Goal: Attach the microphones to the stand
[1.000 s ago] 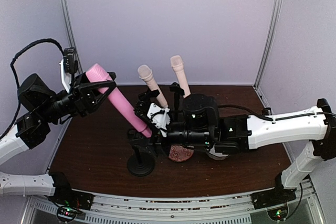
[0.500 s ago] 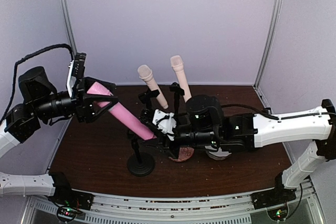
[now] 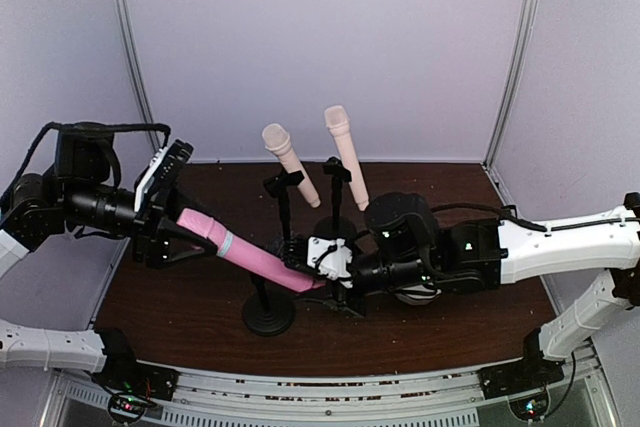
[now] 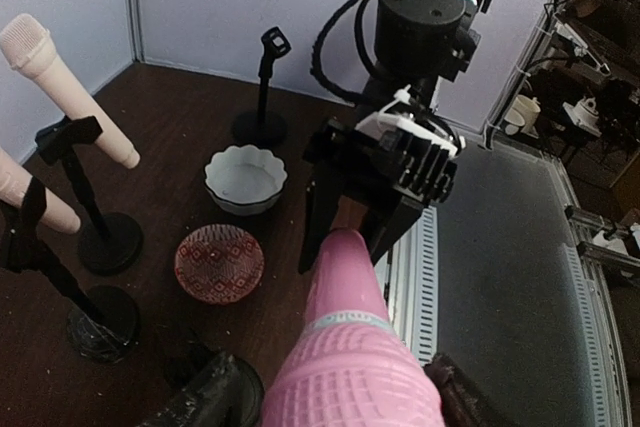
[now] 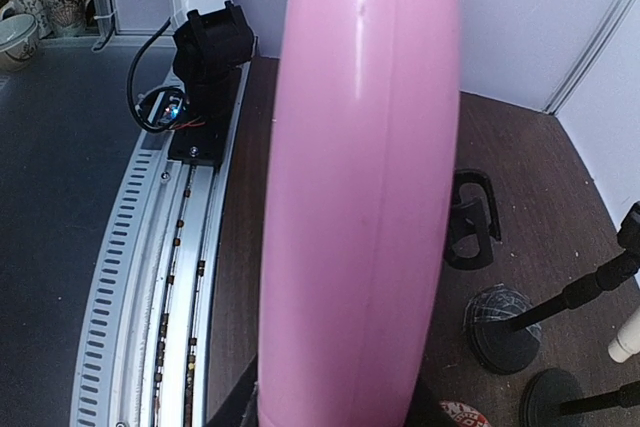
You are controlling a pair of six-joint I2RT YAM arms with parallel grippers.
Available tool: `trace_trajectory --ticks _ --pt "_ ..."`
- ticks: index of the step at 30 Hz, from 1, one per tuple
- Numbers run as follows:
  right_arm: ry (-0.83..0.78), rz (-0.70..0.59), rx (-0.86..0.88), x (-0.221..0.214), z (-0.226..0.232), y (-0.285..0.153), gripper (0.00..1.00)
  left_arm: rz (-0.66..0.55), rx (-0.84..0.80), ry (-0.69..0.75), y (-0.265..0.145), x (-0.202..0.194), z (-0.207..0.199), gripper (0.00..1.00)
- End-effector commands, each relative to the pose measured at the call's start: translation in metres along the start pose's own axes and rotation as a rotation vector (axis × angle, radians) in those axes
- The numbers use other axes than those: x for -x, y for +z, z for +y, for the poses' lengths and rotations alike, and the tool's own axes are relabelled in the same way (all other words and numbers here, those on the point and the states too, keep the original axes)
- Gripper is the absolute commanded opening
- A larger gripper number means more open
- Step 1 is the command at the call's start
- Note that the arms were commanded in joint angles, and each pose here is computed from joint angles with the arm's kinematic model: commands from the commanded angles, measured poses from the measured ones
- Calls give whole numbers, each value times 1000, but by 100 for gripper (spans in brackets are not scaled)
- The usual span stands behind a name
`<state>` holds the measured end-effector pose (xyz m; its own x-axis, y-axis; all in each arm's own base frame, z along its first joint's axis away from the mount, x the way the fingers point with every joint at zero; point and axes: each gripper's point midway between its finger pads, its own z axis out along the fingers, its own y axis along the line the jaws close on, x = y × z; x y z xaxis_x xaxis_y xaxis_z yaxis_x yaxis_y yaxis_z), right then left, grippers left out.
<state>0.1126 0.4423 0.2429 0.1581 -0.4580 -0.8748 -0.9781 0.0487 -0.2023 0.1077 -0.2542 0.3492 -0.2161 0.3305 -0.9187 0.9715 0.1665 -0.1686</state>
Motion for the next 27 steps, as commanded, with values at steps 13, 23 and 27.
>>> trace_trajectory --ticks 13,23,27 --pt "-25 -10 48 7 5 -1 5 -73 -88 44 -6 17 -18 69" --pt "-26 -15 48 10 5 -1 5 -23 -88 20 4 6 -11 67" --pt "-27 -18 47 11 4 -1 5 -5 -76 27 5 2 -9 68"
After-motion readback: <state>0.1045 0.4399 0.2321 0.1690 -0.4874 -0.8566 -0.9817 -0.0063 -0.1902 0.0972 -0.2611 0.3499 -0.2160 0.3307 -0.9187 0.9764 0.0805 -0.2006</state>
